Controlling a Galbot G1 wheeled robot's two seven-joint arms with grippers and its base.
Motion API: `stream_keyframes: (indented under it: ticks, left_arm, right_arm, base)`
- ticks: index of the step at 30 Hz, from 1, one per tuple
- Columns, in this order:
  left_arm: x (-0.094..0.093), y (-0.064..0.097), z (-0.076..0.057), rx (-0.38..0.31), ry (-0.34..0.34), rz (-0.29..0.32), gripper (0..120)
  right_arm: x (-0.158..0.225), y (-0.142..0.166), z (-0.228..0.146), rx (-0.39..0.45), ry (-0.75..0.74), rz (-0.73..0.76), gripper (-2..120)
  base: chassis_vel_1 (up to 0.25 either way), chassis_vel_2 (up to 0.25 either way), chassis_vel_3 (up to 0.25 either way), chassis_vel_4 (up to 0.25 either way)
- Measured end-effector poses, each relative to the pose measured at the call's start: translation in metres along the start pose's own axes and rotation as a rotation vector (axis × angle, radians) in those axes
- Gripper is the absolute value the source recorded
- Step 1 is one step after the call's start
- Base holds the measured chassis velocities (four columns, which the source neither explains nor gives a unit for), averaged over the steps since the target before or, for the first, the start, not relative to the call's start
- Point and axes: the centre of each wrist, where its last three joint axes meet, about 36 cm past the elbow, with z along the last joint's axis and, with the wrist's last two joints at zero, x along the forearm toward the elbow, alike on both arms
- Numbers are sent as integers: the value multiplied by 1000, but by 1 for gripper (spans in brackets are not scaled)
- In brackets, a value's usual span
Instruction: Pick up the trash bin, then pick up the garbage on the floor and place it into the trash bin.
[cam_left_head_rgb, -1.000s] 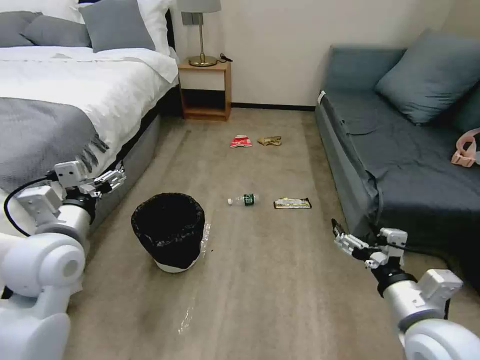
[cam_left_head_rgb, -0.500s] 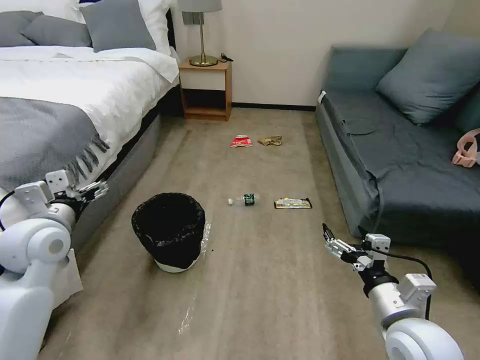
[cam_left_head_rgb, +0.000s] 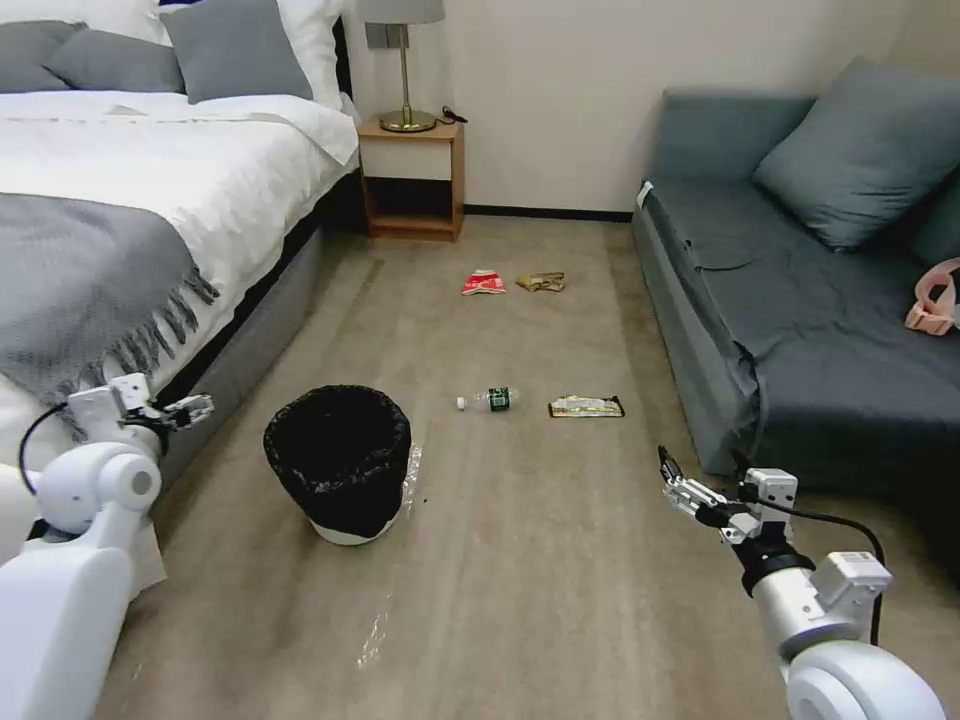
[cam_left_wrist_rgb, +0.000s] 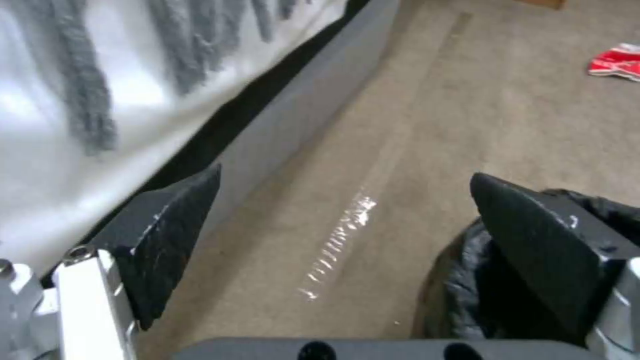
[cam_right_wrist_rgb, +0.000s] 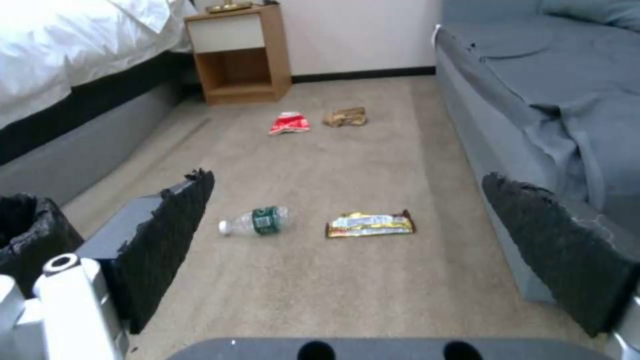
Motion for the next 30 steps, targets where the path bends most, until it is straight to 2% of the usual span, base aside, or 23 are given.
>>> stream_keyframes:
  ticks: [9, 15, 17, 22, 24, 30]
  left_arm:
    - [3, -6, 4, -17, 1, 22, 100]
    - [2, -19, 8, -41, 7, 55, 100]
    - [-3, -29, 14, -63, 18, 76, 100]
    - [-15, -41, 26, -84, 41, 73, 100]
    - [-28, -48, 38, -95, 68, 56, 100]
    - [-43, -54, 49, -104, 87, 39, 100]
  right_arm:
    - [-3, -2, 8, -2, -2, 2, 100]
    - [-9, -4, 8, 0, -11, 1, 100]
    - [-12, -6, 11, -2, -13, 2, 100]
    - [-14, -8, 16, -9, -11, 5, 100]
    - [-16, -10, 22, -8, -7, 9, 100]
    - [-20, -13, 26, -1, -3, 12, 100]
  base:
    - [0, 0, 0, 0]
    - [0, 0, 0, 0]
    - [0, 0, 0, 0]
    - [0, 0, 0, 0]
    - [0, 0, 0, 0]
    - [0, 0, 0, 0]
